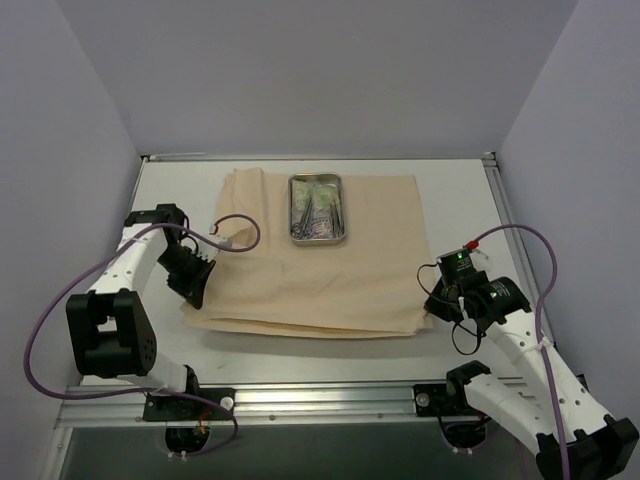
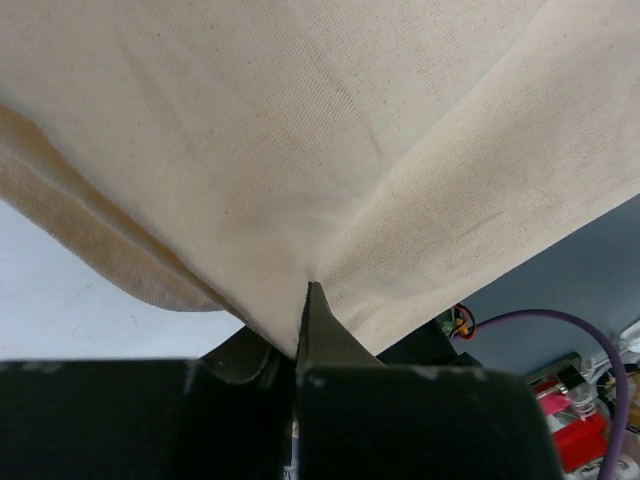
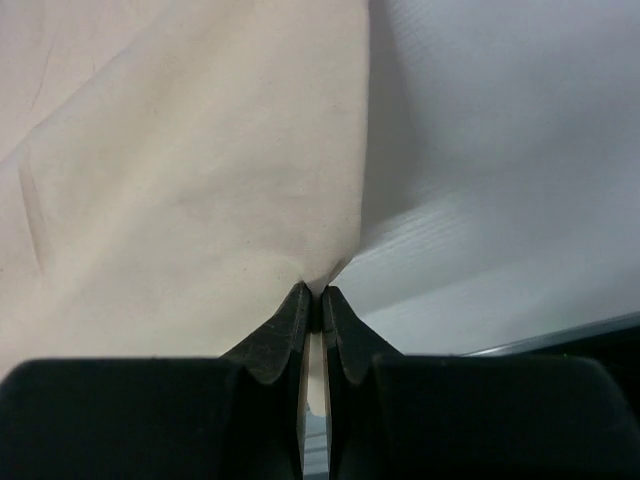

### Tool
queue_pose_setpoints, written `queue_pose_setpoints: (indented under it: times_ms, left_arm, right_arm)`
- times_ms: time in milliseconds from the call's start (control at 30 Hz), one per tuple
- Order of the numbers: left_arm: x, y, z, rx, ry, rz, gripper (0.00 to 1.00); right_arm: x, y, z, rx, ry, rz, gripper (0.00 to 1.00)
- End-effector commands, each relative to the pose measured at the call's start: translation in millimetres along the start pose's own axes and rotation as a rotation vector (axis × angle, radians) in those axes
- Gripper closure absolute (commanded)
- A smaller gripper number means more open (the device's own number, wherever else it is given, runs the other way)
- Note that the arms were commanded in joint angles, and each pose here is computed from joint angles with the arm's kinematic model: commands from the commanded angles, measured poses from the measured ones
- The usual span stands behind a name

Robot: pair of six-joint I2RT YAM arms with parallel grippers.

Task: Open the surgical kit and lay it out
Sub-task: Open the surgical kit at the center of the board, then smooth out the surgical kit at the center of the board.

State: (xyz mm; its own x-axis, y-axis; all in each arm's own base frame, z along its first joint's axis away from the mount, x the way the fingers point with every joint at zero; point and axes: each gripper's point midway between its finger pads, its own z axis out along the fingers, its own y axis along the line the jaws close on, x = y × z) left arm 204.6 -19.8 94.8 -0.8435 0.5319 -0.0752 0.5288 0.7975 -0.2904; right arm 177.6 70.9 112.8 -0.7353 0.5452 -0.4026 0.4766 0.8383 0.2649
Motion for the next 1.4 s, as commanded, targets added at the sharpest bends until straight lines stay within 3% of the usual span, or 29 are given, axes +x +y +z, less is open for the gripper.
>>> queue_pose_setpoints:
  times_ms: [0,200,233,267,400,533,567,600,633,733,833,867,900,967,1067,1167,1267,1333,1367]
  left_arm:
    - [54.1,-33.6,-25.1,0.106,0.207,0.050,0.98]
    - [73.1,-49.7,-30.7,0.180,0.271,0.069,0.80]
    - [72.4,-50.3,-31.6,0.177,0.266,0.073,0.73]
    - [73.0,-49.9,-32.0,0.169,0.271,0.078,0.57]
    - [80.0,-34.7,-40.0,0.096,0.297,0.160,0.43]
    - [51.6,-1.6,-70.8,-0.026,0.194,0.174,0.38]
    - [21.8,4.5,-89.7,-0.066,0.083,0.174,0.36]
    - [0.4,13.1,-87.5,-0.047,0.053,0.142,0.36]
    - [-32.4,11.8,-96.4,-0.048,-0.050,0.084,0.35]
    - [-91.4,35.1,-68.6,-0.059,-0.125,-0.027,0.35]
    - [-135.0,55.3,-37.0,-0.085,-0.175,-0.102,0.39]
    - [-151.8,53.2,-31.4,-0.082,-0.206,-0.093,0.40]
    - [-158.8,53.0,-21.3,-0.067,-0.205,-0.125,0.41]
    - [-171.7,47.3,-13.1,-0.057,-0.230,-0.117,0.41]
    - [-179.8,59.8,4.4,-0.109,-0.246,-0.114,0.41]
    - [-168.0,86.7,40.1,-0.149,-0.167,-0.165,0.43]
    - [-155.2,95.9,64.1,-0.131,-0.114,-0.210,0.44]
    - [-145.7,99.7,73.8,-0.125,-0.080,-0.231,0.45]
    - [-141.5,100.9,79.6,-0.119,-0.062,-0.237,0.45]
  right_arm:
    - [16.3,-30.9,-14.6,0.123,0.067,-0.033,1.00]
    - [28.1,-29.0,-16.1,0.103,0.148,-0.108,1.00]
    - [29.4,-29.4,-16.8,0.107,0.160,-0.117,1.00]
    - [28.7,-28.1,-18.3,0.098,0.162,-0.136,1.00]
    - [29.6,-28.1,-22.4,0.093,0.174,-0.152,1.00]
    - [31.1,-29.9,-21.6,0.099,0.179,-0.156,1.00]
    - [31.3,-29.9,-21.0,0.098,0.178,-0.155,1.00]
    - [30.6,-28.6,-20.6,0.093,0.174,-0.155,1.00]
    - [30.7,-28.6,-19.8,0.094,0.174,-0.149,1.00]
    - [31.3,-28.7,-17.5,0.099,0.172,-0.139,1.00]
    - [30.0,-29.0,-16.3,0.100,0.154,-0.123,0.81]
    - [28.9,-28.4,-16.5,0.100,0.145,-0.108,0.64]
    - [26.0,-29.3,-17.2,0.105,0.125,-0.097,0.59]
    - [13.7,-25.6,-22.6,0.109,0.069,-0.049,0.48]
    - [-28.4,-20.7,-41.0,0.141,-0.103,-0.006,0.40]
    - [-66.1,12.0,-34.1,0.088,-0.214,-0.045,0.37]
    - [-95.1,41.9,1.3,0.069,-0.267,-0.090,0.35]
    - [-103.3,49.0,37.6,0.071,-0.200,-0.150,0.36]
    - [-134.9,48.3,53.0,0.032,-0.238,-0.084,0.36]
